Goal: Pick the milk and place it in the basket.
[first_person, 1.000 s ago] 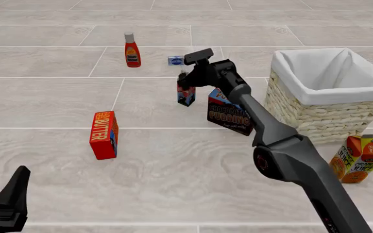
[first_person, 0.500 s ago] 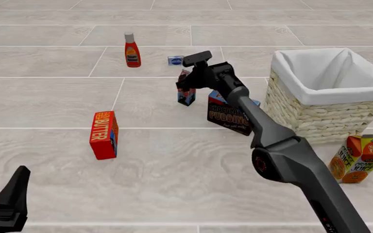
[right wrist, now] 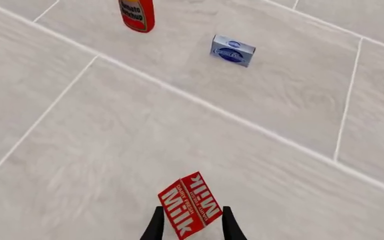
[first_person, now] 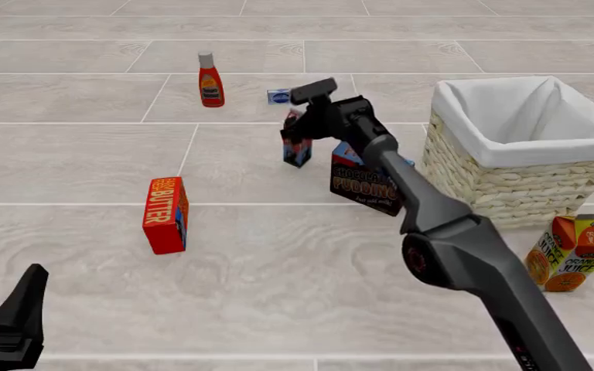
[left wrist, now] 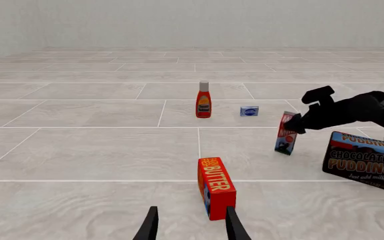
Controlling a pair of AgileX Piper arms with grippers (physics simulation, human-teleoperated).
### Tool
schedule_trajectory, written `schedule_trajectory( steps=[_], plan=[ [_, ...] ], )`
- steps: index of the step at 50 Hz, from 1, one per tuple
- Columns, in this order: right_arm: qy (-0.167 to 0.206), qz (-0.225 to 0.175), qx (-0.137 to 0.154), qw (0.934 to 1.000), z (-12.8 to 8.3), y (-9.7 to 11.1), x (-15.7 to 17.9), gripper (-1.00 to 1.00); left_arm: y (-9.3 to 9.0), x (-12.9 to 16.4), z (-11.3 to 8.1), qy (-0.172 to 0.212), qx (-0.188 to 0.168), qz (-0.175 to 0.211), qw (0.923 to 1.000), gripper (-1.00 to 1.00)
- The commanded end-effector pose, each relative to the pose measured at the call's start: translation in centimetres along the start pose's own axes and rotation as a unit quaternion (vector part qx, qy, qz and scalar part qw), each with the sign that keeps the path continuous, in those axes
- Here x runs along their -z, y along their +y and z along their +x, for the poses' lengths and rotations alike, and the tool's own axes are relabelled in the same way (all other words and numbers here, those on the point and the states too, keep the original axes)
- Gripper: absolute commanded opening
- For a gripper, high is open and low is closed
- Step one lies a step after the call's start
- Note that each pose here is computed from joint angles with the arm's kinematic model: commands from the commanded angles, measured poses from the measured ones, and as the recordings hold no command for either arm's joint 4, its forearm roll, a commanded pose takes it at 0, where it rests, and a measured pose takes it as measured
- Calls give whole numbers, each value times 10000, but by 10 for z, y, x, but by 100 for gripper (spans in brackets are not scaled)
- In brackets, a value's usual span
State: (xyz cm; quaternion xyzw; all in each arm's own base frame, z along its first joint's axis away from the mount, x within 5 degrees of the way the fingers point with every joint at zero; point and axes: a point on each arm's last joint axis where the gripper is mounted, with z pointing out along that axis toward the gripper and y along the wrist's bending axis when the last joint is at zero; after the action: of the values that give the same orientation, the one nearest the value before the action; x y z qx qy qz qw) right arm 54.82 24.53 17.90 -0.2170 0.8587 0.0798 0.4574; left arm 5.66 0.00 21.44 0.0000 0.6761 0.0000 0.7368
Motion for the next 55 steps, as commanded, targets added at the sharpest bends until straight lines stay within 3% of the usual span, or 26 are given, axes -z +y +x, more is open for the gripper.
schedule_trajectory(
  steps=[1,32,55],
  plan=[
    [-394,43,-2,9992,-32,-4,29,-100,0,0,0,0,-1,-1,10000,100],
    [-809,107,253,9963,-84,-10,92,-100,0,0,0,-1,1,0,10000,100],
    [-985,341,279,9942,-122,-37,165,-100,0,0,0,0,0,0,10000,100]
  ],
)
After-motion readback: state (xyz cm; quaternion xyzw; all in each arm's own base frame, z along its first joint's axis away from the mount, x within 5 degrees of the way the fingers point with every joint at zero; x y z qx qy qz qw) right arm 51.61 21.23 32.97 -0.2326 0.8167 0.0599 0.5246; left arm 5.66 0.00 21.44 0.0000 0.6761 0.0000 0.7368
